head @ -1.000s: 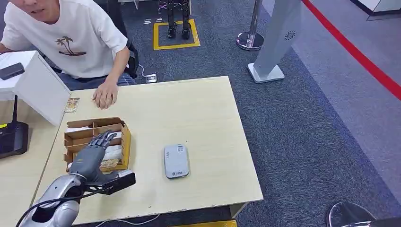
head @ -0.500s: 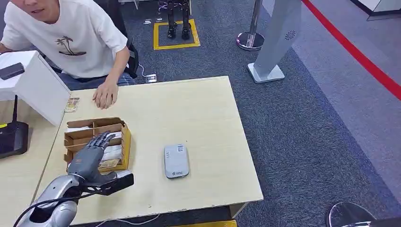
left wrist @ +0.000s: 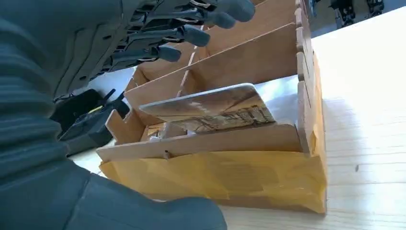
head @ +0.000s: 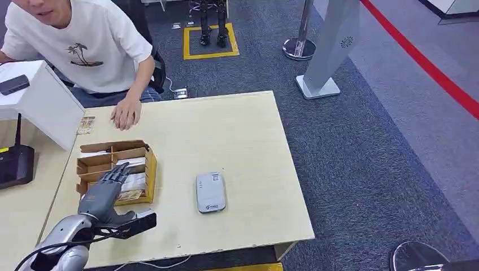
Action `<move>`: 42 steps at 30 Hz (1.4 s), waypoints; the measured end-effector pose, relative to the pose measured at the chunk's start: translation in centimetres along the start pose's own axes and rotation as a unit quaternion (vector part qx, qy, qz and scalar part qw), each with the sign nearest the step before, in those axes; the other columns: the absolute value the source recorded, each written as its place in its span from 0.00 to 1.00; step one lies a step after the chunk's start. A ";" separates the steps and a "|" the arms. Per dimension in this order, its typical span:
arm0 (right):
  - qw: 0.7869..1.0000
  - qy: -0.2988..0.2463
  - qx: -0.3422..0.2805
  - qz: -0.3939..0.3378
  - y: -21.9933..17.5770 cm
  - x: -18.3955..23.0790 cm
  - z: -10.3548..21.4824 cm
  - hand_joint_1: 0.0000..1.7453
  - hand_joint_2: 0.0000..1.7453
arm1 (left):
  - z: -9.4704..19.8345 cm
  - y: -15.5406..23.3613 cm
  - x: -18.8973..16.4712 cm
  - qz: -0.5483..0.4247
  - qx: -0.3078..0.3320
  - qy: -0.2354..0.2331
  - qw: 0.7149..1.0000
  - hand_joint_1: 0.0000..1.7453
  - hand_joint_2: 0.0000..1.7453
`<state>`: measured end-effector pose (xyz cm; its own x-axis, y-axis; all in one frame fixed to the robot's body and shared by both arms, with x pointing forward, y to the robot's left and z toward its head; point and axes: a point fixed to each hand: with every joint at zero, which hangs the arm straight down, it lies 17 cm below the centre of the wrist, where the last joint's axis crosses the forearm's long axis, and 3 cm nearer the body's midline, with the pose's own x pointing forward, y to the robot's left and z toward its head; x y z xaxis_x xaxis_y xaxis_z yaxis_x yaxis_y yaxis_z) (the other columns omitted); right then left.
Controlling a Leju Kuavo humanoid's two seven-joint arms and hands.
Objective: Pass the card to the sensor for recognition and then transmit it.
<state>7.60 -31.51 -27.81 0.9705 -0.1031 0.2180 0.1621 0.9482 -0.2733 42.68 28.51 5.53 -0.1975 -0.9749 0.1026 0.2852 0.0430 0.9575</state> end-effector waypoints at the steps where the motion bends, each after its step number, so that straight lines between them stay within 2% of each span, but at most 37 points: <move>1: 1.000 0.000 0.000 0.000 0.0 0.0 0.0 0.00 1.00 | 0.0 0.0 0.0 -0.001 -0.001 0.000 1.000 0.00 1.00; 12: 1.000 0.000 0.000 0.000 0.0 0.0 0.0 0.00 1.00 | -0.3 0.6 -0.1 -0.006 0.002 -0.001 1.000 0.00 1.00; 13: 1.000 0.000 0.000 0.000 0.0 0.0 0.0 0.00 1.00 | -0.3 0.7 0.0 -0.007 0.003 -0.001 1.000 0.04 1.00; 14: 1.000 0.000 0.000 0.000 0.0 0.0 0.0 0.00 1.00 | -0.4 0.7 0.0 -0.007 0.003 -0.001 1.000 1.00 1.00; 42: 1.000 -0.001 0.001 0.000 0.0 0.0 0.0 0.00 1.00 | -0.6 1.1 0.9 0.008 0.011 -0.014 1.000 1.00 1.00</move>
<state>7.63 -31.49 -27.81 0.9703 -0.1030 0.2190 0.1621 0.9486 -0.2718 43.38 27.55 6.53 -0.2190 -0.9677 0.1246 0.2681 0.0631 0.9613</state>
